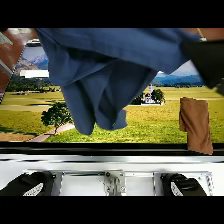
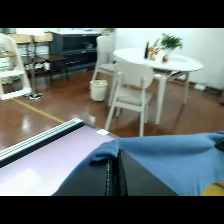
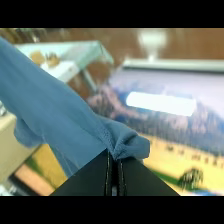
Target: Fold the shirts.
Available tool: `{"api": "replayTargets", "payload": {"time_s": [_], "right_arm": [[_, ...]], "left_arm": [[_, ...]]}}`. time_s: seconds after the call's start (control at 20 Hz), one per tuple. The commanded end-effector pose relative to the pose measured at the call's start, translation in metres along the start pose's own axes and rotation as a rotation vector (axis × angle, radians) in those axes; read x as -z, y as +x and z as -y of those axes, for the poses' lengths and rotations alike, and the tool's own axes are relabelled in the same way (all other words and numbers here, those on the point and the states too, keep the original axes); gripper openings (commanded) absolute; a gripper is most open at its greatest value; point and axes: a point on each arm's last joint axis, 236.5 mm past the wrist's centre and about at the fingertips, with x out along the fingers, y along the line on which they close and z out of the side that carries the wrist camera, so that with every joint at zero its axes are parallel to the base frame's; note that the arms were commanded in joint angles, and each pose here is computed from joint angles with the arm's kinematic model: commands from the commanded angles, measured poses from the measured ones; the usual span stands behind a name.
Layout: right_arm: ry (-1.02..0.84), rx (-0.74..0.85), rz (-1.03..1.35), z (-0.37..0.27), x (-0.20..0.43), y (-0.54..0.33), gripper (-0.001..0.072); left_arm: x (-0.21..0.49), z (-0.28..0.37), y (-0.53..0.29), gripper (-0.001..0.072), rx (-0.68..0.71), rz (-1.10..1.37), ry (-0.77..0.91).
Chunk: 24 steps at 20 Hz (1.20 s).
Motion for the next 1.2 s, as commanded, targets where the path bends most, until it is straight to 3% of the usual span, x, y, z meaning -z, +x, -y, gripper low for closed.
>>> {"api": "replayTargets", "payload": {"time_s": [0.0,0.2,0.35,0.6,0.85,0.9,1.0,1.15], "right_arm": [[0.099,0.114,-0.321,0.040,0.070,0.011,0.0063],[0.162,0.286,-0.609,0.102,0.128,0.018,0.0063],[0.244,0.301,-0.776,0.129,0.171,0.038,0.0063],[0.272,0.341,-1.084,0.181,0.269,0.067,0.0063],[0.313,0.413,-1.169,0.235,0.321,0.099,0.0064],[0.324,0.417,-1.171,0.240,0.327,0.105,0.0064],[0.337,0.422,-1.179,0.245,0.335,0.110,0.0064],[0.336,0.424,-1.176,0.247,0.336,0.111,0.0064]], "left_arm": [[0.016,-0.039,0.006,0.0036,-0.136,-0.058,0.120],[0.072,-0.077,0.039,0.0036,-0.178,-0.179,0.041],[0.143,-0.110,0.077,0.0036,-0.184,-0.303,-0.043],[0.323,-0.144,0.141,0.0037,-0.177,-0.538,-0.454],[0.474,-0.101,0.156,0.0045,-0.098,-0.791,-0.857],[0.495,-0.092,0.146,0.0115,-0.085,-0.866,-0.913],[0.509,-0.091,0.120,0.0470,-0.049,-0.973,-0.968],[0.485,-0.127,0.067,0.0492,-0.058,-1.043,-1.087]]}}
